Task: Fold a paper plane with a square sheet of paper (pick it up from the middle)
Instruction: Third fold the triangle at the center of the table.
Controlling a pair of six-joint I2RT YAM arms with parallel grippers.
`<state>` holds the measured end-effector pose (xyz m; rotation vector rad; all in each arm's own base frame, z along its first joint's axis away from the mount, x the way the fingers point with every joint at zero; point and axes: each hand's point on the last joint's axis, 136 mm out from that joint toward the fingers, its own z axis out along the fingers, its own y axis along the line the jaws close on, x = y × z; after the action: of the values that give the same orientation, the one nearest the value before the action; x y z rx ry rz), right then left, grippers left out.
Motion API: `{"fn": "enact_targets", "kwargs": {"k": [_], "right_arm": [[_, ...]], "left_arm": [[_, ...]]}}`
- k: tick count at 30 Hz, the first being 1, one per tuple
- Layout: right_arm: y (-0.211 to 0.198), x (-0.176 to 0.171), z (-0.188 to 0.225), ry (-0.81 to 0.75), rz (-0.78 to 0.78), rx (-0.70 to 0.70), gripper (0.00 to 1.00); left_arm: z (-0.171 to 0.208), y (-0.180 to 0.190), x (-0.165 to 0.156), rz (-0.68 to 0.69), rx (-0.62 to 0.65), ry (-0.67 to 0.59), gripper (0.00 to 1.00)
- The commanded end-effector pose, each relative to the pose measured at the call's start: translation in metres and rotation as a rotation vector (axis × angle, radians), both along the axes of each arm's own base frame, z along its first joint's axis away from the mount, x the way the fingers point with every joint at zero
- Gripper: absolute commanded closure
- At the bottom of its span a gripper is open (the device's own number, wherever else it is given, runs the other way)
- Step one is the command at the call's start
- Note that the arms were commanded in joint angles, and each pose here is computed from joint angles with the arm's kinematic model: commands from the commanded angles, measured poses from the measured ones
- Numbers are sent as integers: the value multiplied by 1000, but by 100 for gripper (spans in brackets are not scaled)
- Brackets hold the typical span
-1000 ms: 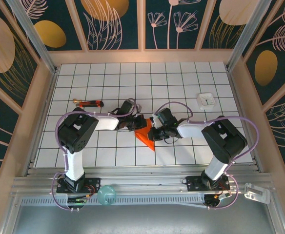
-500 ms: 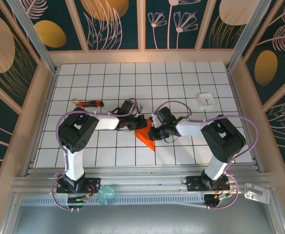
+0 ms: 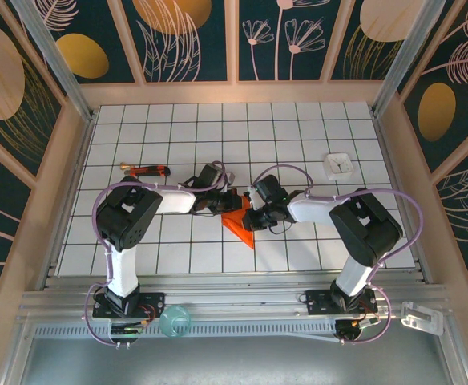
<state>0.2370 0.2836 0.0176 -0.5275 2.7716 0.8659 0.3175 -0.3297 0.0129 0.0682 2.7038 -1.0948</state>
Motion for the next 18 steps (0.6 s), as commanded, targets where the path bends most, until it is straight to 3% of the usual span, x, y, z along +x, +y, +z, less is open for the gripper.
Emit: {"fn": "enact_targets", "kwargs": {"k": [1,18], "right_arm": [[-7,8,-6,-8,-12,-45,100],[-2,12,0,-8,-4,-14,100]], "left_arm": [[-52,23,-32,-17,139,147,100],[-55,25,-34,-19,142,152,100]]}}
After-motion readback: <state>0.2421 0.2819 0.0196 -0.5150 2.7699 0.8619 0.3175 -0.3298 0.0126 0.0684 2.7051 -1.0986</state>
